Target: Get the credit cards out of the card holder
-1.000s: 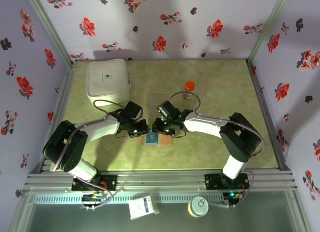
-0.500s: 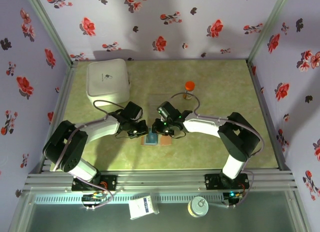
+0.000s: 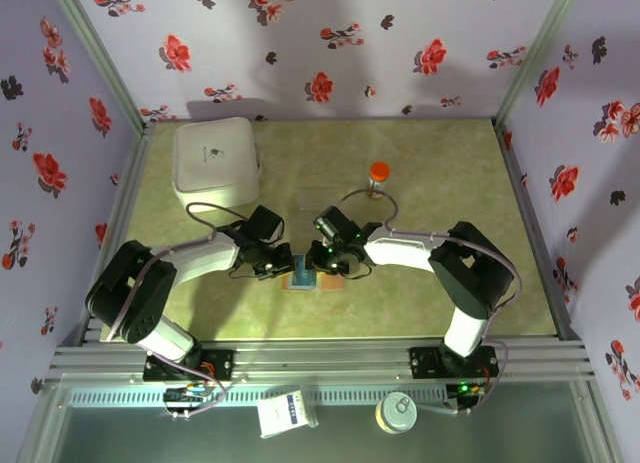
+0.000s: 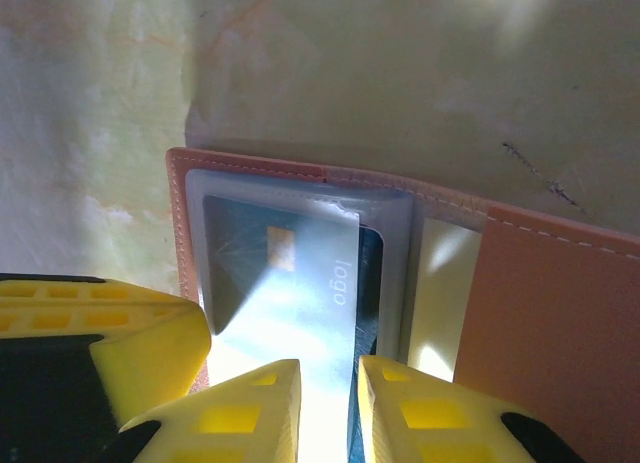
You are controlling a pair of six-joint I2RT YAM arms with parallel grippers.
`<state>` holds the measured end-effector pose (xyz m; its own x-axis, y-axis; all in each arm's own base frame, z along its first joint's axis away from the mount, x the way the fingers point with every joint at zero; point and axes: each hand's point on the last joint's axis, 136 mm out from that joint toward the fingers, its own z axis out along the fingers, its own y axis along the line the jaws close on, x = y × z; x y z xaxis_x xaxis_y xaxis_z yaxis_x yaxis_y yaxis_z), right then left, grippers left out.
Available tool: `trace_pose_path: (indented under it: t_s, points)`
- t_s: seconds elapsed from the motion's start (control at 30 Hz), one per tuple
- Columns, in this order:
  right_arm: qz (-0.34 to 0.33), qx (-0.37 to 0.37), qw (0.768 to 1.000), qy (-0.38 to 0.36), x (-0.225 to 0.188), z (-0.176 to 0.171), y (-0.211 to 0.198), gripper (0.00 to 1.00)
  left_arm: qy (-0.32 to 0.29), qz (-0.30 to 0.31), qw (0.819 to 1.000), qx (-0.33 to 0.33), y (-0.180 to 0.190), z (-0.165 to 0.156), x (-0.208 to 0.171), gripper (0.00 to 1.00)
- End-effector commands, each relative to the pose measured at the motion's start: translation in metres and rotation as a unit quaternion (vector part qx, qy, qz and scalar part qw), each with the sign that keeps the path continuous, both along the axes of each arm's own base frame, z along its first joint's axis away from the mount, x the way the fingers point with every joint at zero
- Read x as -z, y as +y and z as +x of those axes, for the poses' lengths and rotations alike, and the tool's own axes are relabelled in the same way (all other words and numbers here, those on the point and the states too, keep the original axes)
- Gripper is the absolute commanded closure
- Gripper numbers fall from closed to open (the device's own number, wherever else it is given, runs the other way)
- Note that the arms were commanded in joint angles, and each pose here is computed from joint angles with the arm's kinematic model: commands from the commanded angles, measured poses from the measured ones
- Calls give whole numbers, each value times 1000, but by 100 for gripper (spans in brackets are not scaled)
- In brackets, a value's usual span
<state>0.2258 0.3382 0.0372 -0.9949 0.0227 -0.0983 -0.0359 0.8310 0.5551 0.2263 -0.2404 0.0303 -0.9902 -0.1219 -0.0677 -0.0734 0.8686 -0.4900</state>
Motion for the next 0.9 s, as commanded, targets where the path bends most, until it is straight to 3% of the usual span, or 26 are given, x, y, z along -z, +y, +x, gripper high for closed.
trace_pose_path:
  t_s: [0.0,0.27,0.87]
  points:
    - [-7,2,1000,12,11,-5,-2,78,12,15,1000,-3,9,-5,9,91]
    - [-31,6,1000,-6,5,-2,-11,78,9,15,1000,-6,10,-5,6,91]
    - [-9,9,999,-32,-19,1,-13,76,-18,-20,1000,-5,-5,9,-24,91]
